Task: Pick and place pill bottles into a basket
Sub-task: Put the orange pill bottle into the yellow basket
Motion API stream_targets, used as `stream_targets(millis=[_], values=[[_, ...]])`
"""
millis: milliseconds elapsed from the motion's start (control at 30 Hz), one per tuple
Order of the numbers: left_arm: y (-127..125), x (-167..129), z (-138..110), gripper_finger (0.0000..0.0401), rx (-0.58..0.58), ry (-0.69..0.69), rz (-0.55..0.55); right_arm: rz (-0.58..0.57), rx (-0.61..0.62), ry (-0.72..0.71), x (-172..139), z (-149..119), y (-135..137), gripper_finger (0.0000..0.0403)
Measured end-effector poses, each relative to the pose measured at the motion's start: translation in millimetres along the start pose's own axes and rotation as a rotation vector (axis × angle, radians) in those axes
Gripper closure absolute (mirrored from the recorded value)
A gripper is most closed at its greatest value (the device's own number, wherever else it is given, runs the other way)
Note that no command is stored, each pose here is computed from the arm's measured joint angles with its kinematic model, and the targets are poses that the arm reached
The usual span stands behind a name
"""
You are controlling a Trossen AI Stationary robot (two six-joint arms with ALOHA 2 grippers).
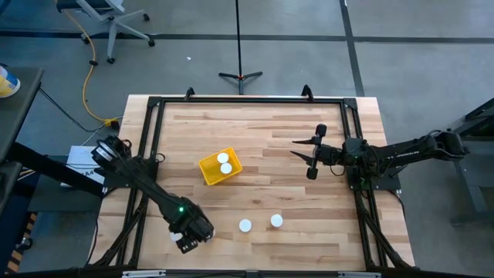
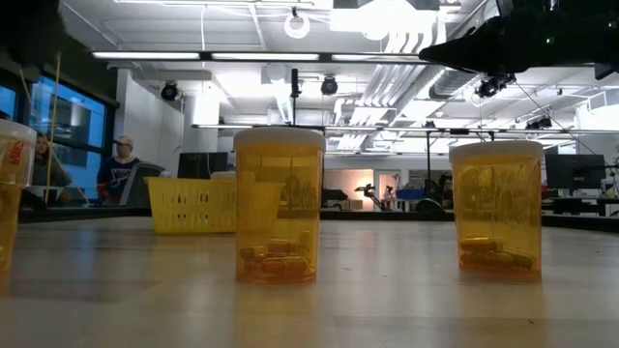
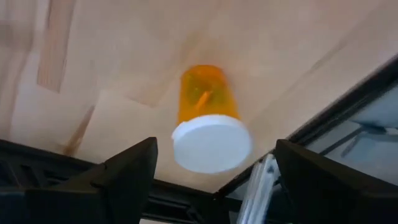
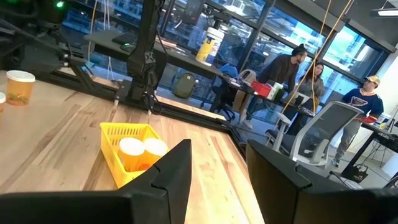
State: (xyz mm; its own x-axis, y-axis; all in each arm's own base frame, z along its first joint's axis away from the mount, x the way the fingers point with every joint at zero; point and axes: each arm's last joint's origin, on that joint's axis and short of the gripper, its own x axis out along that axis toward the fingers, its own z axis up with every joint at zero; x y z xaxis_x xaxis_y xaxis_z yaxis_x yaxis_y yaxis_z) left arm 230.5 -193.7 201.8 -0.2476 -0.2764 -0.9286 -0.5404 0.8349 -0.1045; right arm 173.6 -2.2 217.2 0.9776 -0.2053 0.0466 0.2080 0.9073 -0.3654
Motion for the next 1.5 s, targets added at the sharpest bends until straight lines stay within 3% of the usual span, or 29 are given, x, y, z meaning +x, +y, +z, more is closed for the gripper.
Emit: stream_targets(millis=[300,667,1500], values=[[-4,16,5,0.0040,-0.005,0.075,0.035,0.002,0.002,0.001,0,0,0,0.0259],[-6,17,5,0.0070,0.023,0.005,0.046,0.002,0.002,0.002,0,0,0,0.0259],[-11,22,-6,0.0138,0.140,-0.016,0.046,0.004,-0.002,0.008,0,-1,0,0.0259]])
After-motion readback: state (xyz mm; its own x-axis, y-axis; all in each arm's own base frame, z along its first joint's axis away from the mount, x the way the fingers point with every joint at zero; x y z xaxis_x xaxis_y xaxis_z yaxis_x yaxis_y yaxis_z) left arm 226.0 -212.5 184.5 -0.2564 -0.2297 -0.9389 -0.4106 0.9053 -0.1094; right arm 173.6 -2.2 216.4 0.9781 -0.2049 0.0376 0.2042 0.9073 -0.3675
